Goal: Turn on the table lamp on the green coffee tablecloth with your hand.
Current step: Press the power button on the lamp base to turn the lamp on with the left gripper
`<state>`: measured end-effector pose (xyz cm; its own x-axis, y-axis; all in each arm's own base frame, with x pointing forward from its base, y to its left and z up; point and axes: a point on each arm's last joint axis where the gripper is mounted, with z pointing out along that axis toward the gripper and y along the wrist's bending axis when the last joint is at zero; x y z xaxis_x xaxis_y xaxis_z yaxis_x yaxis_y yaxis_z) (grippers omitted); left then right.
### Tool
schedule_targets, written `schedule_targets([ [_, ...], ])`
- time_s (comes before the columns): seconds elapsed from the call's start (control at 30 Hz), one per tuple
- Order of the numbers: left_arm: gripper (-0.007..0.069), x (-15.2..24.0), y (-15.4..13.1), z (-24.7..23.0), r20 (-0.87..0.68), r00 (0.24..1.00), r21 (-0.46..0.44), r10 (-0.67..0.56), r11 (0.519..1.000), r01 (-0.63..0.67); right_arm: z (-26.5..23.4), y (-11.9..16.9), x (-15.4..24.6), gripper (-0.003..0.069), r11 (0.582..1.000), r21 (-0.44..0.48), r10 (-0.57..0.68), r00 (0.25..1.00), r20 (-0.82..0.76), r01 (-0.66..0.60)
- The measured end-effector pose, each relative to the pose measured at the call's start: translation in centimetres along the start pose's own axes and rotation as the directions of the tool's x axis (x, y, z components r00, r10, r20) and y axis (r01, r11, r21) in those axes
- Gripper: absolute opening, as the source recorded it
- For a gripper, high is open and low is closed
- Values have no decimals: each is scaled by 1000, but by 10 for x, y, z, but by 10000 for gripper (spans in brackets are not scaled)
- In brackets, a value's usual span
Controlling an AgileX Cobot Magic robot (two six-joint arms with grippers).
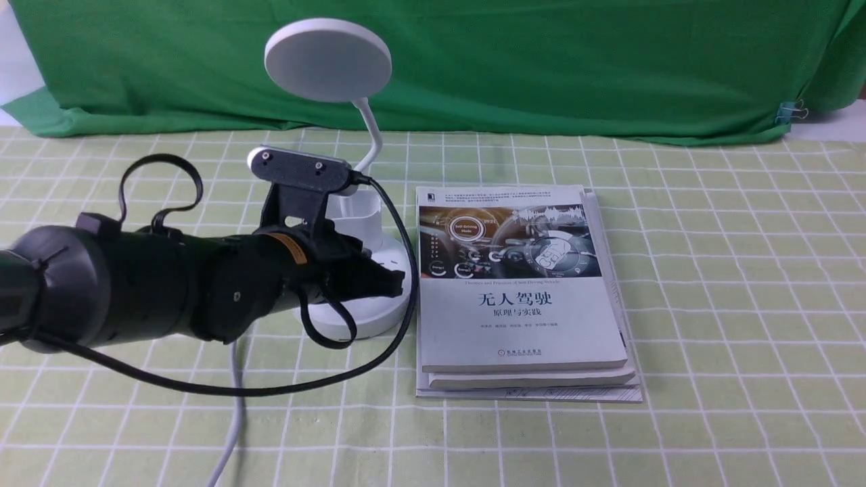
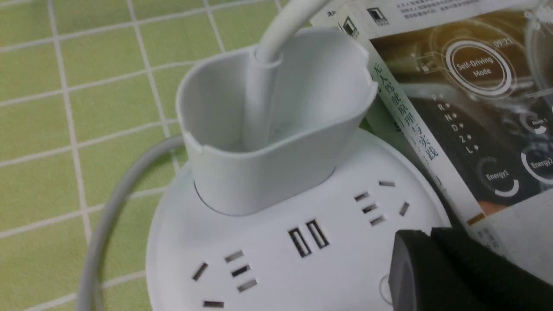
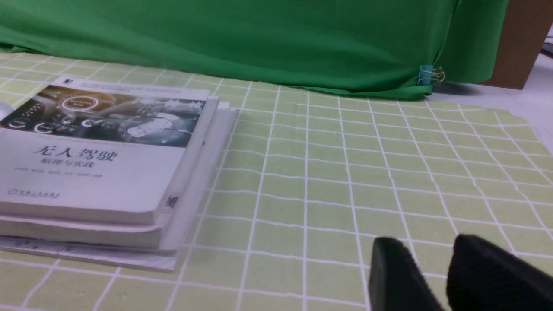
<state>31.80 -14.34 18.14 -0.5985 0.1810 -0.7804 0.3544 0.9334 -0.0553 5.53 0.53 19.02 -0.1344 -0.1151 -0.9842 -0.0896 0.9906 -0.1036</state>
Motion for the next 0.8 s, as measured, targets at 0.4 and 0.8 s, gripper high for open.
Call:
schedule_targets([
  [0.4,18,10,0,11,-66,998,0,-5,1000,5,0,0,0,245,1000,0,0,1000,0,0],
  [0.8,18,-4,-2,11,-54,998,5,-41,999,42,0,0,0,245,1000,0,0,1000,0,0],
])
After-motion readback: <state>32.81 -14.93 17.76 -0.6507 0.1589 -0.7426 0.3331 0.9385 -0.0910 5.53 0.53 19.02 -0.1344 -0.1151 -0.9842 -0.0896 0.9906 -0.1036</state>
